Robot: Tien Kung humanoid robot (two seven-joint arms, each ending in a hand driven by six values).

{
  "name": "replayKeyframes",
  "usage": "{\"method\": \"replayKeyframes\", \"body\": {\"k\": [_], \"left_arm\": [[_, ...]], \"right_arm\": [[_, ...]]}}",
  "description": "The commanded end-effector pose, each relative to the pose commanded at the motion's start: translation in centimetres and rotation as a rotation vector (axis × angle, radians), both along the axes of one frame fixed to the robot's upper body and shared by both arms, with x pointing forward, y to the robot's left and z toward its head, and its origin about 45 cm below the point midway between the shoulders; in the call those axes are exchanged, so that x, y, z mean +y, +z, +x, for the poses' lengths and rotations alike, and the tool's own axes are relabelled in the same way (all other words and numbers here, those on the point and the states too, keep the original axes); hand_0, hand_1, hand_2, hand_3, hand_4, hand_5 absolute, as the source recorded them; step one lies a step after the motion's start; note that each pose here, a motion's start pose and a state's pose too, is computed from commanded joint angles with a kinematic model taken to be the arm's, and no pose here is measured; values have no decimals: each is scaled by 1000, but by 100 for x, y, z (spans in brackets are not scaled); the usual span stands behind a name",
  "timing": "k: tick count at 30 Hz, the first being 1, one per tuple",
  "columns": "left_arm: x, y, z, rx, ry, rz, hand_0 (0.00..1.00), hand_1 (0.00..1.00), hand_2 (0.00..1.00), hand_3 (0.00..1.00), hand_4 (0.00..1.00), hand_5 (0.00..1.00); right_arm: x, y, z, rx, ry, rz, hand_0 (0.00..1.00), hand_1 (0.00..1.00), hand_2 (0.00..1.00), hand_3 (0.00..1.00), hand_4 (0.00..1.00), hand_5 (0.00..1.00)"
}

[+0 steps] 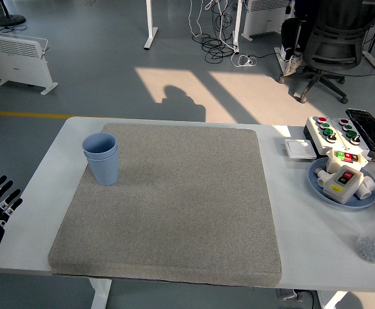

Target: Push cup pick cup insert cup

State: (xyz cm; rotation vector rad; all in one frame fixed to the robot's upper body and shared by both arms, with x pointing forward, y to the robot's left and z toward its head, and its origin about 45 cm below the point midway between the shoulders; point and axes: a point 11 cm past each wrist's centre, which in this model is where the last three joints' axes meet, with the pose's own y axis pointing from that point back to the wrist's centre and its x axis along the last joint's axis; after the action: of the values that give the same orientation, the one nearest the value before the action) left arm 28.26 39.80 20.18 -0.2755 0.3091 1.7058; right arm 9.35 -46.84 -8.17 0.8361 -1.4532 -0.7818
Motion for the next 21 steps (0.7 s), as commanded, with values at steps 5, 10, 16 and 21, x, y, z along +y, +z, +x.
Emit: {"method": "replayKeyframes", "body": {"k": [5,10,16,21], "left_arm": [[33,-1,1,0,16,-2,883,881,916,858,625,998],[41,-10,10,4,25,-5,880,880,914,857,623,998],[63,-10,18,3,39,-12,877,879,913,855,621,998],[81,-9,21,3,45,-13,877,878,913,854,617,998]], "right_arm": [[2,6,33,-6,2,0,707,636,641,583,120,401],[1,13,61,-13,4,-1,707,635,641,583,120,402],[-3,20,85,-21,2,-4,707,635,641,583,119,402],[-9,20,74,-17,3,-4,707,635,641,583,120,403]]}}
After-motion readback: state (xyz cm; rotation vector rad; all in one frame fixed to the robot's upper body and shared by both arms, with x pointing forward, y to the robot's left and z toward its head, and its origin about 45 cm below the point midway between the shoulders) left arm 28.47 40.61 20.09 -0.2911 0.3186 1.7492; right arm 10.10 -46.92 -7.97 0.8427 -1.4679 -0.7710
